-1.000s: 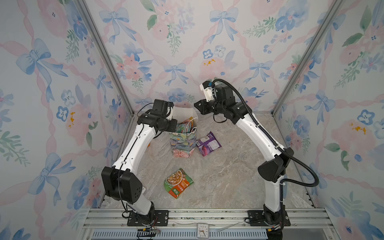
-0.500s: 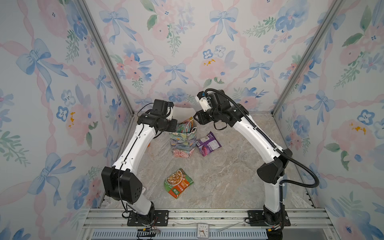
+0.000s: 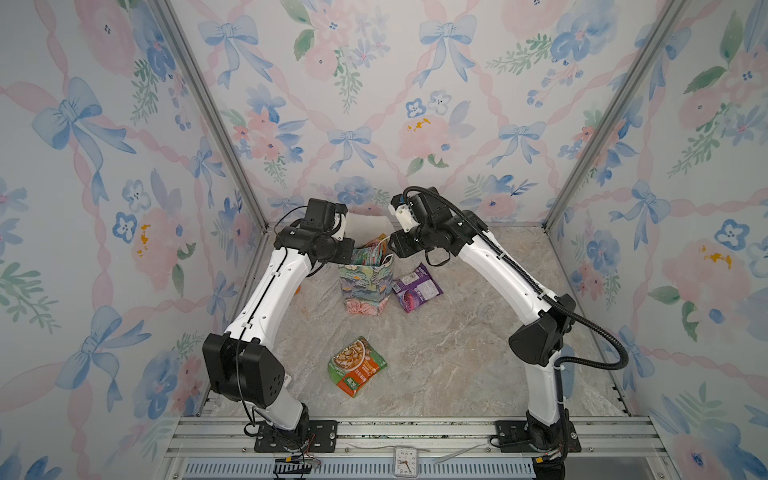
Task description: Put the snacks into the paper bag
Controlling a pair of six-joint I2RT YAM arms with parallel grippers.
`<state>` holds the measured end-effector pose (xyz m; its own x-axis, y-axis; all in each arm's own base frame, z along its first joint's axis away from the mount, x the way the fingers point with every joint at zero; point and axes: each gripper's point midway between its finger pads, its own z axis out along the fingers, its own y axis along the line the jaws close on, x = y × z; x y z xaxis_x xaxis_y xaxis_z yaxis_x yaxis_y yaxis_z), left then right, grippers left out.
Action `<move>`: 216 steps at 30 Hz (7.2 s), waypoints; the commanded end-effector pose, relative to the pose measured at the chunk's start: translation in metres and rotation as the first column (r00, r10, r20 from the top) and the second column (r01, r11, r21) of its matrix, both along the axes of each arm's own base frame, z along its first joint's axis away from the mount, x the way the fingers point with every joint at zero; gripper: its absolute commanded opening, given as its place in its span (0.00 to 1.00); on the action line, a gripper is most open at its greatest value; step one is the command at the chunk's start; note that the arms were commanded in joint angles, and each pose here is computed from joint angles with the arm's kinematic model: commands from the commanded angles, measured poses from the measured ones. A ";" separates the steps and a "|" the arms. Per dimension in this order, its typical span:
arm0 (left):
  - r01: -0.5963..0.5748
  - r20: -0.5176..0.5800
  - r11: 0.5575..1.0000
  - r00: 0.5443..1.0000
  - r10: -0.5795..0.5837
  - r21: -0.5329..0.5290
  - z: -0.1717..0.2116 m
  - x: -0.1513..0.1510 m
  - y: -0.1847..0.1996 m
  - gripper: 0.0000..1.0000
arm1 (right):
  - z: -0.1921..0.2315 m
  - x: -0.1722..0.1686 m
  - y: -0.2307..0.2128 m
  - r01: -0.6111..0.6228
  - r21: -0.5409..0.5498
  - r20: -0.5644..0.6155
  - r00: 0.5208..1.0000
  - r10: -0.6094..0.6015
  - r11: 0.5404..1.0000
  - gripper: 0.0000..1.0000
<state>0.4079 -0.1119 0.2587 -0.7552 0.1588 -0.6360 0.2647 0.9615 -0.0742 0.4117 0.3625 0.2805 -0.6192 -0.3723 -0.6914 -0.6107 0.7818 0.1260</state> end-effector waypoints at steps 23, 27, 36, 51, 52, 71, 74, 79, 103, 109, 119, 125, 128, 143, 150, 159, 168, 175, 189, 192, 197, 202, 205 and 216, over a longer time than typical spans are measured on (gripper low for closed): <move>0.006 0.027 1.000 1.000 -0.007 0.015 0.010 -0.010 0.004 0.00 | -0.015 0.013 -0.036 0.168 0.277 -0.168 0.978 -0.124 0.946 0.00; 0.005 0.027 1.000 1.000 -0.006 0.016 0.010 -0.010 0.004 0.00 | -0.014 0.021 -0.056 0.229 0.336 -0.183 0.967 -0.175 0.914 0.05; 0.012 0.024 1.000 1.000 -0.012 0.003 0.010 -0.008 0.001 0.00 | 0.022 0.016 -0.056 0.177 0.341 -0.075 0.984 -0.161 0.923 0.50; 0.020 0.025 1.000 0.999 -0.020 -0.008 0.011 -0.009 -0.001 0.00 | 0.045 -0.022 0.008 -0.017 0.138 0.055 0.998 0.009 0.990 0.60; 0.019 0.026 1.000 0.999 -0.019 -0.008 0.012 -0.009 -0.001 0.00 | 0.042 -0.025 0.014 -0.029 0.133 0.045 0.999 0.024 0.991 0.61; 0.029 0.028 0.999 0.999 -0.028 -0.020 0.013 -0.013 -0.002 0.00 | -0.028 0.004 0.039 0.071 0.053 -0.056 0.996 -0.068 0.996 0.62; 0.028 0.031 0.999 0.999 -0.027 -0.019 0.015 -0.014 -0.002 0.00 | -0.028 0.013 0.038 0.114 0.065 -0.037 0.993 -0.111 0.991 0.64; 0.030 0.029 0.999 0.999 -0.029 -0.019 0.014 -0.014 -0.003 0.00 | -0.031 0.027 0.041 0.159 0.124 -0.042 0.987 -0.155 0.979 0.65; 0.029 0.030 1.000 0.999 -0.028 -0.006 0.012 -0.015 0.000 0.00 | 0.035 0.046 0.067 0.103 0.502 -0.039 0.995 -0.096 0.859 0.62; 0.031 0.030 1.000 0.999 -0.031 -0.005 0.012 -0.016 -0.001 0.00 | 0.069 0.035 0.058 0.050 0.562 0.000 0.998 -0.061 0.826 0.53; 0.030 0.031 1.000 0.999 -0.029 -0.004 0.012 -0.015 0.000 0.00 | 0.081 0.024 0.040 0.079 0.535 -0.008 0.996 -0.088 0.841 0.62; 0.029 0.033 1.000 0.999 -0.029 -0.007 0.013 -0.015 -0.001 0.00 | 0.057 0.022 0.037 0.162 0.500 -0.103 0.986 -0.128 0.850 1.00; 0.029 0.036 1.000 0.999 -0.028 -0.007 0.014 -0.016 0.000 0.00 | 0.054 0.020 0.039 0.195 0.514 -0.141 0.980 -0.141 0.835 0.97; 0.033 0.045 0.999 0.998 -0.032 -0.010 0.017 -0.017 -0.001 0.00 | 0.031 0.027 0.037 0.446 0.535 -0.291 0.894 -0.339 0.718 0.96; 0.032 0.050 0.999 0.998 -0.031 -0.010 0.019 -0.018 0.000 0.00 | 0.026 0.028 0.044 0.490 0.537 -0.329 0.871 -0.365 0.687 0.97; 0.030 0.050 1.000 0.998 -0.029 -0.005 0.018 -0.019 0.001 0.00 | 0.032 0.012 0.055 0.480 0.542 -0.307 0.877 -0.368 0.690 0.96; 0.032 0.057 0.999 0.998 -0.032 -0.006 0.020 -0.021 0.001 0.00 | 0.033 0.005 0.056 0.486 0.533 -0.287 0.874 -0.392 0.693 0.96; 0.033 0.064 0.999 0.997 -0.032 -0.010 0.022 -0.021 0.001 0.00 | 0.022 0.007 0.051 0.515 0.501 -0.300 0.857 -0.419 0.695 0.97; 0.036 0.065 0.999 0.997 -0.035 -0.017 0.024 -0.022 0.000 0.00 | 0.005 0.026 0.051 0.551 0.482 -0.330 0.834 -0.442 0.681 0.96; 0.035 0.064 0.999 0.997 -0.034 -0.016 0.023 -0.021 0.000 0.00 | 0.002 0.032 0.053 0.557 0.480 -0.334 0.831 -0.446 0.678 0.97; 0.033 0.063 0.999 0.998 -0.032 -0.016 0.023 -0.021 0.000 0.00 | -0.002 0.042 0.055 0.568 0.480 -0.340 0.823 -0.455 0.669 0.96; 0.035 0.065 0.999 0.997 -0.033 -0.016 0.023 -0.020 0.000 0.00 | -0.003 0.050 0.055 0.570 0.484 -0.330 0.822 -0.464 0.664 0.97; 0.035 0.061 0.999 0.998 -0.034 -0.015 0.022 -0.020 0.000 0.00 | 0.001 0.054 0.057 0.549 0.509 -0.314 0.836 -0.451 0.663 0.96; 0.032 0.062 0.999 0.998 -0.031 -0.012 0.022 -0.020 0.001 0.00 | 0.046 0.049 0.079 0.350 0.663 -0.240 0.937 -0.255 0.662 0.97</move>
